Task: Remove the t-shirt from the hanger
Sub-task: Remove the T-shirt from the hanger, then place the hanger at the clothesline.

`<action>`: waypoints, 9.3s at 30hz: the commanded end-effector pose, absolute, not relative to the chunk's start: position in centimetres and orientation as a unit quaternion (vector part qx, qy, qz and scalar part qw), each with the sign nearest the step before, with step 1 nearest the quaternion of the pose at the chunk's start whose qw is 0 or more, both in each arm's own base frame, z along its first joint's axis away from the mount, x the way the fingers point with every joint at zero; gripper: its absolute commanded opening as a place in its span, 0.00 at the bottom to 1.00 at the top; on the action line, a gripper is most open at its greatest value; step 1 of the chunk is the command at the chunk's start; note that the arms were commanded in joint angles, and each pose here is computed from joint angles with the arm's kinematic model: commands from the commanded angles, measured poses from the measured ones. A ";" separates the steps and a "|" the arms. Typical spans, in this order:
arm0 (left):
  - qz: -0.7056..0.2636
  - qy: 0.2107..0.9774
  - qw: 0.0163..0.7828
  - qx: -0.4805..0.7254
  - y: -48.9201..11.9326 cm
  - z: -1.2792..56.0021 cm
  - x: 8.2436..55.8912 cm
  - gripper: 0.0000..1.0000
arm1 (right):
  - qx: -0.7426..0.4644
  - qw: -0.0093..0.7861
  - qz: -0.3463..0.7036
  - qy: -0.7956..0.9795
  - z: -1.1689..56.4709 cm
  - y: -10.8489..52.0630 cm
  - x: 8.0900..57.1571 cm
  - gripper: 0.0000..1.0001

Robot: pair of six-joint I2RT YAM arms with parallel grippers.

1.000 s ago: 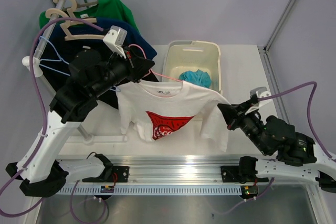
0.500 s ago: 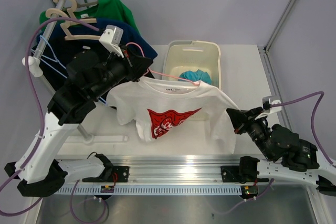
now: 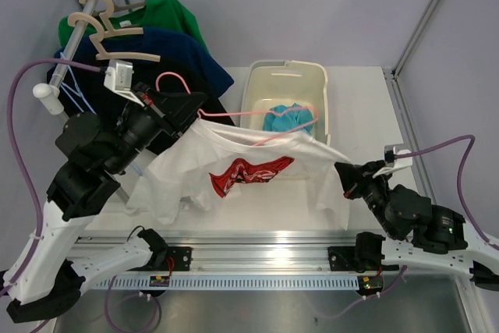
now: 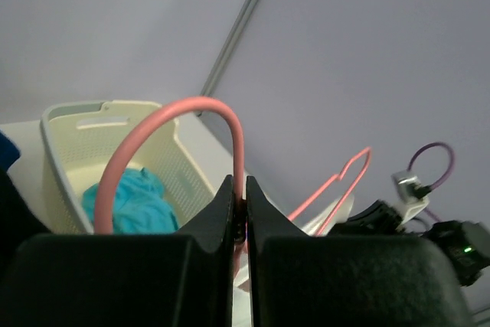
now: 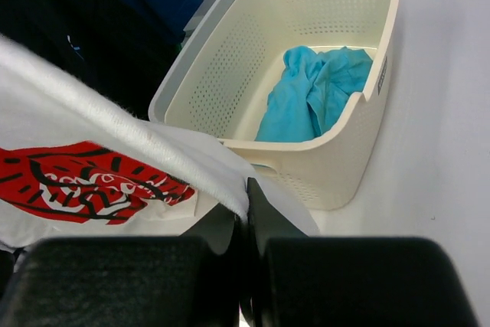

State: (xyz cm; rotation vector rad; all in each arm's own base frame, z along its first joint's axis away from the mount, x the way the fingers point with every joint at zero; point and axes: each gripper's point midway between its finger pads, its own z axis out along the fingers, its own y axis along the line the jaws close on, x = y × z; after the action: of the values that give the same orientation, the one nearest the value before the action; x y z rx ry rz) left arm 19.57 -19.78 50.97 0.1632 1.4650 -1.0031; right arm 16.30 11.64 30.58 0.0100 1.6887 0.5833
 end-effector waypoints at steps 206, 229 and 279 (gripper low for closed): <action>-0.428 0.561 0.653 0.273 -11.6 40.2 4.0 0.99 | -0.510 0.612 0.336 0.502 44.0 52.4 31.1 0.00; -0.425 0.551 0.665 0.272 -11.0 40.3 3.5 0.99 | -0.504 0.618 0.388 0.462 42.3 58.0 30.3 0.00; -0.430 0.535 0.673 0.277 -10.5 39.9 2.5 0.99 | -0.456 0.634 0.391 0.488 37.9 61.6 33.2 0.22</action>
State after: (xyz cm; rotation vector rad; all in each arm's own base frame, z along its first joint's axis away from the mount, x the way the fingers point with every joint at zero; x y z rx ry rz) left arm 3.15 -10.43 39.49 0.5937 1.2486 -0.9600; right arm 34.38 62.24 34.06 -1.0686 1.1850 0.8745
